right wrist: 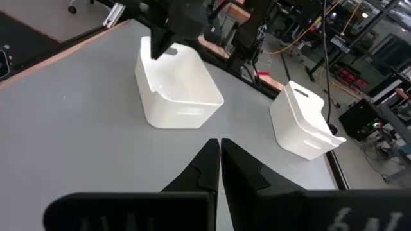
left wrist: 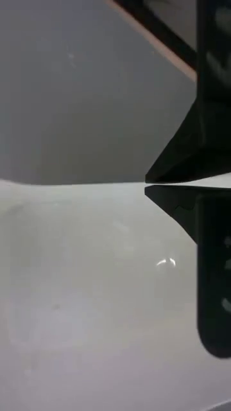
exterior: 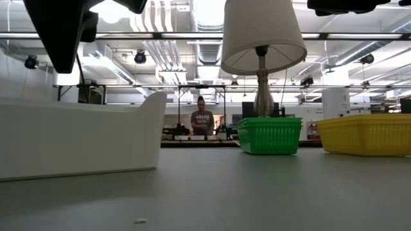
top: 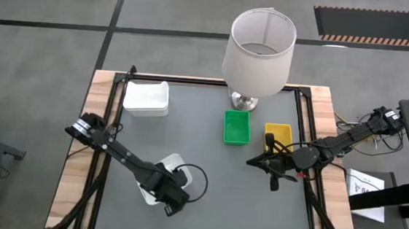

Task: Stack baskets by color
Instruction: Stack the bottom white bin on the white bins

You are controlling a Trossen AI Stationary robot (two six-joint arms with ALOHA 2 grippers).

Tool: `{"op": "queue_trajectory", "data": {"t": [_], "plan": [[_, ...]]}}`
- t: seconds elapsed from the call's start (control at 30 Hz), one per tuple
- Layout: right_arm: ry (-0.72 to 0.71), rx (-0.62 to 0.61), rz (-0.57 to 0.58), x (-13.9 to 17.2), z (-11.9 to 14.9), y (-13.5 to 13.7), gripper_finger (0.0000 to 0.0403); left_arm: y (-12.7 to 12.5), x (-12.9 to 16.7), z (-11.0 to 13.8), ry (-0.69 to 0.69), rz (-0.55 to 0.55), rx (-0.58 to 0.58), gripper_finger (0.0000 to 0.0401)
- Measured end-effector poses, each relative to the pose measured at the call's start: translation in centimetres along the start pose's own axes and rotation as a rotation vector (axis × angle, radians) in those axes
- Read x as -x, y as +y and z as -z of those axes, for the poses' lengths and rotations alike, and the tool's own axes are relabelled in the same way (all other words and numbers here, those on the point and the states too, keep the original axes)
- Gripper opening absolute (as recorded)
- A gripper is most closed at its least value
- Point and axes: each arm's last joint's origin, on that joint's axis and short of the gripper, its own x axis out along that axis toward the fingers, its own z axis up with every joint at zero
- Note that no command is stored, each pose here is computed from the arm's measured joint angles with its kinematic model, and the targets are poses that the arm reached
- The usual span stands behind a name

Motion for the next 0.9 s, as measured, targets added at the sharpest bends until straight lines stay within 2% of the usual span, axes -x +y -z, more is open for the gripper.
{"op": "queue_trajectory", "data": {"t": [0.17,0.27,0.43,0.57,0.73,0.9], "plan": [[0.031,0.001,-0.011,0.0,0.3,0.1,0.0009,-0.2,-0.1,-0.1,-0.011,0.025,0.027,0.0028],[0.033,-0.005,-0.012,0.0,0.3,0.1,0.0009,-0.5,-0.2,-0.2,-0.025,0.056,0.028,0.0071],[0.031,-0.006,-0.011,0.0,0.3,0.1,0.0009,-0.2,-1.4,-0.2,-0.070,0.043,0.030,0.0149],[0.031,-0.006,-0.011,0.0,0.3,0.1,0.0009,0.3,-3.2,0.1,-0.073,0.045,0.031,0.0185],[0.031,-0.006,-0.011,0.0,0.3,0.1,0.0009,0.7,-5.5,0.2,-0.096,0.089,0.028,0.0182],[0.030,-0.006,-0.011,0.0,0.3,0.1,0.0009,0.9,-5.6,0.3,-0.099,0.085,-0.011,0.0124]]}}
